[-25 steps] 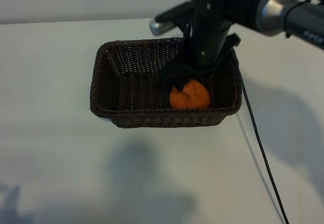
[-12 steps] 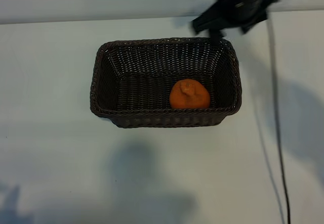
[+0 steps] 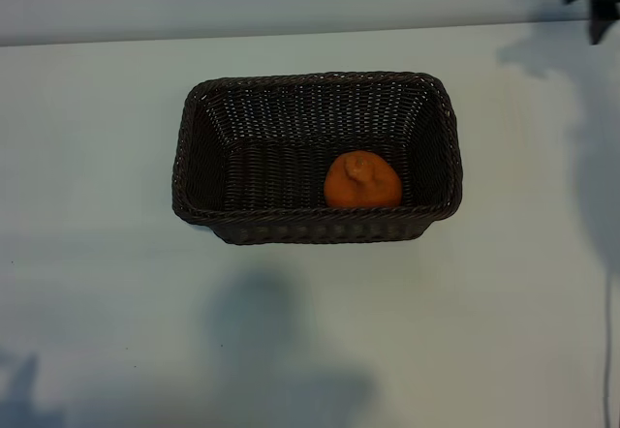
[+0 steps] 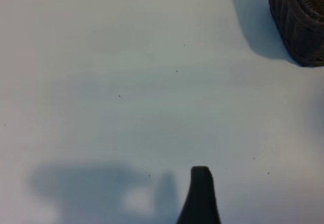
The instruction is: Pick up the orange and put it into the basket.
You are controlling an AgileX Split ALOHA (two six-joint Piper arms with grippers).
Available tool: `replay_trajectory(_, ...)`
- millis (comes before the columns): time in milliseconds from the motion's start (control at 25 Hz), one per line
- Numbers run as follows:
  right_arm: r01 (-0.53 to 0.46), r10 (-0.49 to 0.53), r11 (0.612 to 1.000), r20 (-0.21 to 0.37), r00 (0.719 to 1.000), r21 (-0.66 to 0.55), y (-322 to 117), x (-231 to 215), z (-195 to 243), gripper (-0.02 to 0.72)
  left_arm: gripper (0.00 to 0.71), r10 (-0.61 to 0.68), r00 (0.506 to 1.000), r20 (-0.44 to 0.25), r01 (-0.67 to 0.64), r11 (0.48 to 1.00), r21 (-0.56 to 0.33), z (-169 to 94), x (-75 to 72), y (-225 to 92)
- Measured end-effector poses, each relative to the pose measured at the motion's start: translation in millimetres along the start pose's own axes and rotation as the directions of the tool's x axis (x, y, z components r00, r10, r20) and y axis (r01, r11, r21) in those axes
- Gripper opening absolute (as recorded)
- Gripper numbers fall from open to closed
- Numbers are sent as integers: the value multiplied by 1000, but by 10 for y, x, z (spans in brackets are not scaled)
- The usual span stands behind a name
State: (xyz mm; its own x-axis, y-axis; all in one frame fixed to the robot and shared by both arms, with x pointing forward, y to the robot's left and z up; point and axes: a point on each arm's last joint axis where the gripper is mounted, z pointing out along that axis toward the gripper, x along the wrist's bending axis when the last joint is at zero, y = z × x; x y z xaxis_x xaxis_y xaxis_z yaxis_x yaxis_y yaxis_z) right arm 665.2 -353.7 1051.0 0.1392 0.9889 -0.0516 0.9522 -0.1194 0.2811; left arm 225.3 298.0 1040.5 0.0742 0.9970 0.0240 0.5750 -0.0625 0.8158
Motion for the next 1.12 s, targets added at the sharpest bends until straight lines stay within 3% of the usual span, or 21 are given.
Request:
replay_trajectory(520,21,-20,1000,8,1000,-5,-32,-129,-126,598,592,0,1000,0,0,1000,0,0,0,0)
replay_trajectory(800,2,1,981,15,1000,-192,-209,-192,-1010,598,592,0,1000,0,0,1000,0,0,0,0)
replay_trajectory(1120,-7,19,890,21,1000,-456,-1010,-230,-2238,597,592,-3,1000,0,3,1000,0,0,0,0)
